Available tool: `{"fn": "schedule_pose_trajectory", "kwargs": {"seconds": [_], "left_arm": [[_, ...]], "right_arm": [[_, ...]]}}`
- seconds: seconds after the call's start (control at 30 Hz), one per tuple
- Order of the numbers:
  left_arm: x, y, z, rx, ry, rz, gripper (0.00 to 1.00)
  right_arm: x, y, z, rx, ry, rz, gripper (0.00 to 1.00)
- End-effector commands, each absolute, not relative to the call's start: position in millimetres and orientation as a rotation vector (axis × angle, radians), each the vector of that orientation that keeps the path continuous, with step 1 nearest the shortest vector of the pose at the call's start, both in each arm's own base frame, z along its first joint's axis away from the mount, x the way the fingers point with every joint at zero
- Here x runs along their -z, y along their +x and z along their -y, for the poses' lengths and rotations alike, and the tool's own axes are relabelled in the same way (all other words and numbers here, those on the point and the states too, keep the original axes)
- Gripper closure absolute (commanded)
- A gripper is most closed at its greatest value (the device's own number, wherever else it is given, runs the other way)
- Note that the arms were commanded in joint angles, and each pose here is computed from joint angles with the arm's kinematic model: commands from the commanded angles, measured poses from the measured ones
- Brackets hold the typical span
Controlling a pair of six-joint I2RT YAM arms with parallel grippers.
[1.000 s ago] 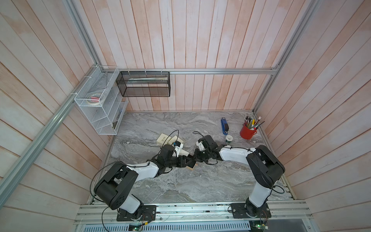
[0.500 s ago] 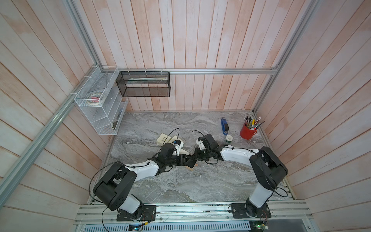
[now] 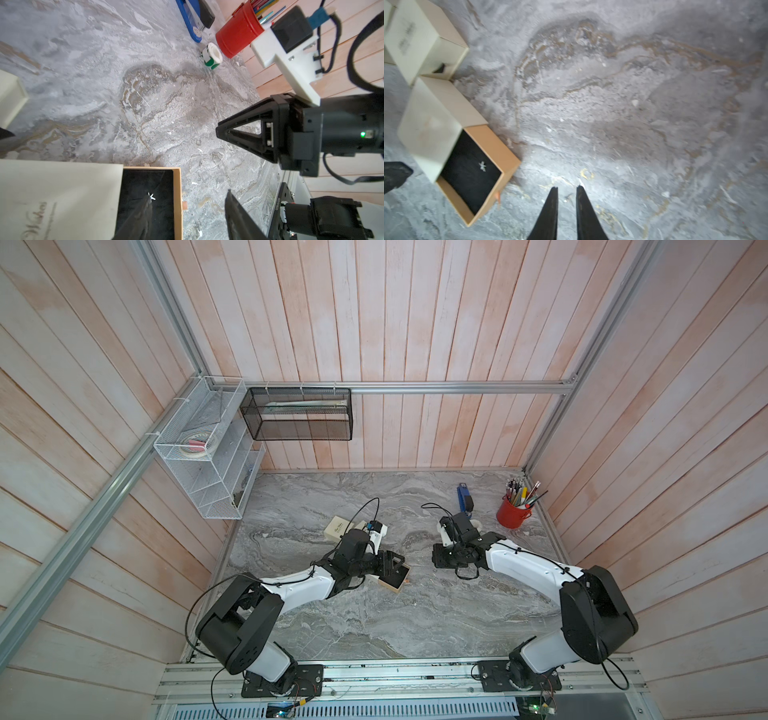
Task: Place the earrings into the drawer-style jewelry box
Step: Insert the earring into the inner lining, then pick up the earring from the center of the board.
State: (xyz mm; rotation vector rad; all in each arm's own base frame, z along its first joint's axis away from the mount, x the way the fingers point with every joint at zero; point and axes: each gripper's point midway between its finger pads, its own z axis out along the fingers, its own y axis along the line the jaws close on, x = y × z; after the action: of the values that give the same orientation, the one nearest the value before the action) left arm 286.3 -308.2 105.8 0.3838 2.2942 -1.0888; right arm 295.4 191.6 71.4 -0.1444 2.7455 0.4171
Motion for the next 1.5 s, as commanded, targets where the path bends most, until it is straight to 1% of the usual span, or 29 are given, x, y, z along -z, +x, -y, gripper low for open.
{"fn": "schedule_pose_trajectory", "kwargs": {"seconds": [0.0, 0.17, 0.3, 0.6, 0.83, 1.07, 1.47], "left_arm": [[-107.2, 285.3, 323.1, 1.099, 0.398, -2.283, 0.43], [-102.3, 271.7, 336.5, 1.122, 0.423, -2.295, 0.43], [-100.7, 264.0, 344.1, 1.133, 0.432, -2.297, 0.43], [-101.7, 262.8, 341.3, 1.098, 0.43, -2.295, 0.43], [-102.5, 262.8, 331.4, 1.065, 0.403, -2.294, 0.43], [-101.6, 263.9, 328.1, 1.054, 0.396, -2.297, 0.43], [-100.9, 265.1, 327.0, 1.048, 0.394, -2.301, 0.43]], "right_arm": [[-61.1, 279.3, -179.2, -0.328, -0.272, -2.829, 0.81], [-50.9, 275.0, -187.2, -0.369, -0.35, -2.866, 0.81], [-44.6, 274.7, -187.9, -0.322, -0.412, -2.888, 0.78], [-42.1, 268.8, -216.2, -0.349, -0.569, -2.883, 0.75], [-35.6, 266.1, -220.6, -0.293, -0.607, -2.898, 0.77], [-33.8, 262.8, -224.1, -0.316, -0.62, -2.906, 0.8], [-23.6, 258.8, -221.2, -0.297, -0.62, -2.941, 0.8]]}}
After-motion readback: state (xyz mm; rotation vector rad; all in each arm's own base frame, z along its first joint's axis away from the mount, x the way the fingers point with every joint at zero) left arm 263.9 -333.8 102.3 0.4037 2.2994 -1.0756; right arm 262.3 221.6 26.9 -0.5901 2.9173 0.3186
